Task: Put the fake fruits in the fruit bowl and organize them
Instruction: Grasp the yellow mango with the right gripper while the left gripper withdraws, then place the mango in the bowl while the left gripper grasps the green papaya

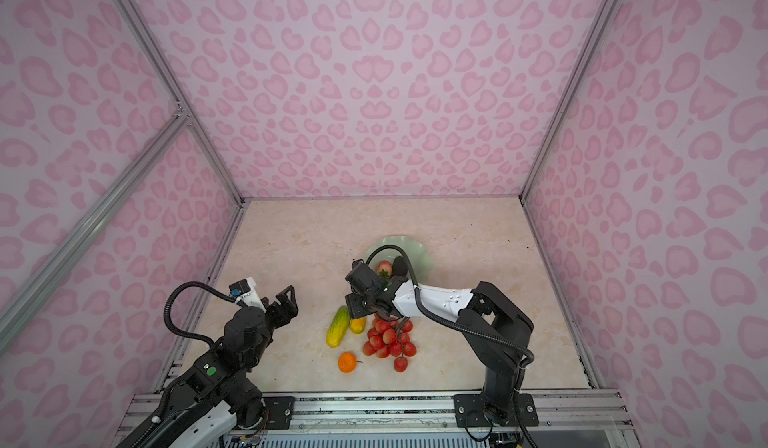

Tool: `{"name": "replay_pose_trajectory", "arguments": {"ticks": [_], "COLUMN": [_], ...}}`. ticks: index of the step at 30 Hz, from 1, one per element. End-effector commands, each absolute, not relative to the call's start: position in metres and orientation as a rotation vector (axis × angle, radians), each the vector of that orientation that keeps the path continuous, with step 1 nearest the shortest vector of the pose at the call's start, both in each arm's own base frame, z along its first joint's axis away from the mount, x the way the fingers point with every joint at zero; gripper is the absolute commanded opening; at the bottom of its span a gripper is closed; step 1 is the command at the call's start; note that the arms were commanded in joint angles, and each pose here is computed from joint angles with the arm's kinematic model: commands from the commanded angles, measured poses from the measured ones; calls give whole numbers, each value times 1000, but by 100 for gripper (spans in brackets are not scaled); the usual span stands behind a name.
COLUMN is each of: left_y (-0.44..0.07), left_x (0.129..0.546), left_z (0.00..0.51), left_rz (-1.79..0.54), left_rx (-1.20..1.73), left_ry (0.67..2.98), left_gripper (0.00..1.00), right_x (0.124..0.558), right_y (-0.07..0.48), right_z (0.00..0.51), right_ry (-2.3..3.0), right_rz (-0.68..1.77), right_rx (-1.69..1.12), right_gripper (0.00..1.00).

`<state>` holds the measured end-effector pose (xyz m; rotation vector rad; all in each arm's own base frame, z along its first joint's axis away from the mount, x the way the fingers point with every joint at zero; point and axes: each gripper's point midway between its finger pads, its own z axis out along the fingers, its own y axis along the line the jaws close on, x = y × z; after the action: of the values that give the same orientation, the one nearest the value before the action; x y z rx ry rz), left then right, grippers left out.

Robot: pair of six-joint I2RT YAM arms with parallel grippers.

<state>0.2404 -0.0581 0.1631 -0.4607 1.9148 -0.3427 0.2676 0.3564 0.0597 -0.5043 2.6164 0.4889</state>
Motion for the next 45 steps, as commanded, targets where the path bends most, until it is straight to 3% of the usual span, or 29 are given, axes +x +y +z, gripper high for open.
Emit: {"name": "replay_pose_trajectory", "arguments": {"ticks": [1, 5, 9, 12, 15, 22, 27, 35, 42, 45], "left_y": [-57, -65, -83, -101, -117, -139, -159, -184, -202, -210], "left_x": [234, 231, 228, 224, 220, 218, 219, 221, 220, 219], "left_z": [146, 133, 117, 103, 99, 105, 97, 78, 62, 52], "left_rz": [-377, -416, -501, -576, -661, -742, -786, -768, -724, -709], "left_rx": [-519, -510, -486, -432, -385, -258, -189, -118, -68, -38], "left_ry": [1954, 2005, 2082, 2157, 2195, 2215, 2278, 2383, 2468, 2508], "left_gripper": [86, 86, 86, 84, 81, 82, 82, 82, 80, 72], "right_x": [270, 277, 287, 297, 311, 368, 403, 430, 437, 441], "right_y": [359, 365, 375, 384, 381, 297, 226, 197, 196, 195], "right_z": [43, 31, 35, 56, 92, 161, 147, 108, 75, 81], "right_ry": [2661, 2687, 2666, 2605, 2520, 2335, 2348, 2401, 2453, 2441], "right_rz": [485, 543, 653, 738, 791, 671, 566, 505, 495, 507], "right_rx": [-478, -435, -386, -363, -325, -124, 54, 138, 173, 181], "right_gripper": [68, 62, 39, 27, 23, 23, 24, 27, 42, 53]}}
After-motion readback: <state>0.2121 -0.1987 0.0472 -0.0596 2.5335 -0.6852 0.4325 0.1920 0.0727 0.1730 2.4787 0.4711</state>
